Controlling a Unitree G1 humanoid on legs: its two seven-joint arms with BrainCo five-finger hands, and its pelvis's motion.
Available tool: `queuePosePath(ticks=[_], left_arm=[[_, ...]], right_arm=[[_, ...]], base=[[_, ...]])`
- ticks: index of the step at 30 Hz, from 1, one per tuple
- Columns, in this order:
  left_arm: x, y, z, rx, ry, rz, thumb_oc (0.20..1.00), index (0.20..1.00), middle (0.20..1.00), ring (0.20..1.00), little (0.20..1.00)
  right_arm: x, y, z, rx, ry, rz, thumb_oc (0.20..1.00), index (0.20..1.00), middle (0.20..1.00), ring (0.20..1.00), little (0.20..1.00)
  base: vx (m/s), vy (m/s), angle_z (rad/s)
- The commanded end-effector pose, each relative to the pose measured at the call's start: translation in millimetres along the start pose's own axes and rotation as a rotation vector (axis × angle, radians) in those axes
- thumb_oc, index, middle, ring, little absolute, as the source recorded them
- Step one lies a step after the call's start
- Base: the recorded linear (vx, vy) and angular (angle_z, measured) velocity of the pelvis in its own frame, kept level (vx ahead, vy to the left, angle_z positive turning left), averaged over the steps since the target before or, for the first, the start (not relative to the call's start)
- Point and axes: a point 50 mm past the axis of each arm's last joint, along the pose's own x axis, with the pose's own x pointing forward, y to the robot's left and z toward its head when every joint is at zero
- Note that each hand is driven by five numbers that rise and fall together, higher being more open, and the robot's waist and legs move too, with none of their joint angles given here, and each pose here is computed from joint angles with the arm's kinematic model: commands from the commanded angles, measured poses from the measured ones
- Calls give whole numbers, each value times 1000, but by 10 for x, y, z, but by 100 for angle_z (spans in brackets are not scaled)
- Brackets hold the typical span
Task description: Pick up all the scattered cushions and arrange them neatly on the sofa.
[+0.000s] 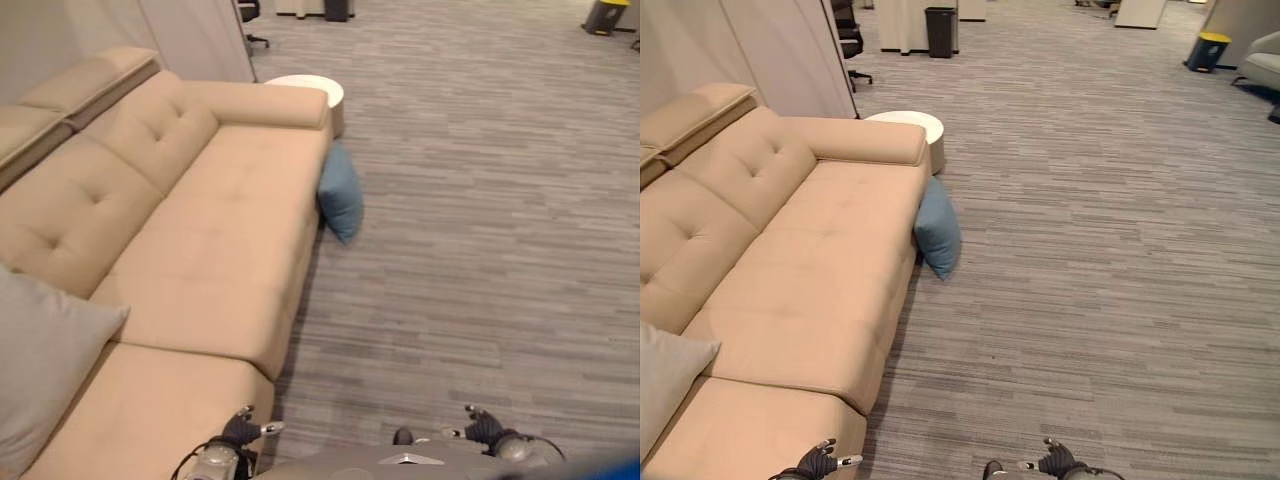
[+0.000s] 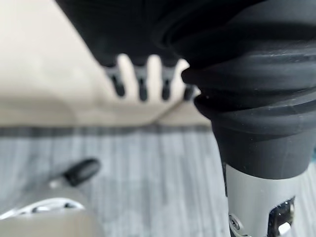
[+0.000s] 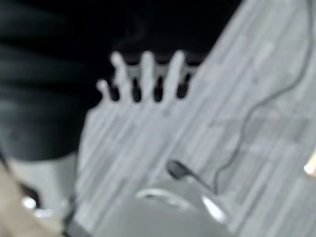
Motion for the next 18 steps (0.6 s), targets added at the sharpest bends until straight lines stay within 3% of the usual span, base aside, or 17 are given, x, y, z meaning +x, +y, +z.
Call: queuePosePath(ticks=[1, 12, 18], left_arm=[[54, 8, 259, 21, -66, 11, 1000, 1000, 1000, 1000, 1000], [78, -40, 414, 24, -103, -5, 1000, 1000, 1000, 1000, 1000], [85, -29, 464, 30, -116, 8, 1000, 1000, 1000, 1000, 1000]], right_arm=[[45, -117, 201, 67, -41, -52, 1000, 1000, 1000, 1000, 1000], [34, -189, 117, 125, -16, -86, 1000, 1000, 1000, 1000, 1000], [39, -194, 142, 132, -20, -91, 1000, 1000, 1000, 1000, 1000]], base=[[23, -70, 11], [2, -93, 20], [214, 14, -12]])
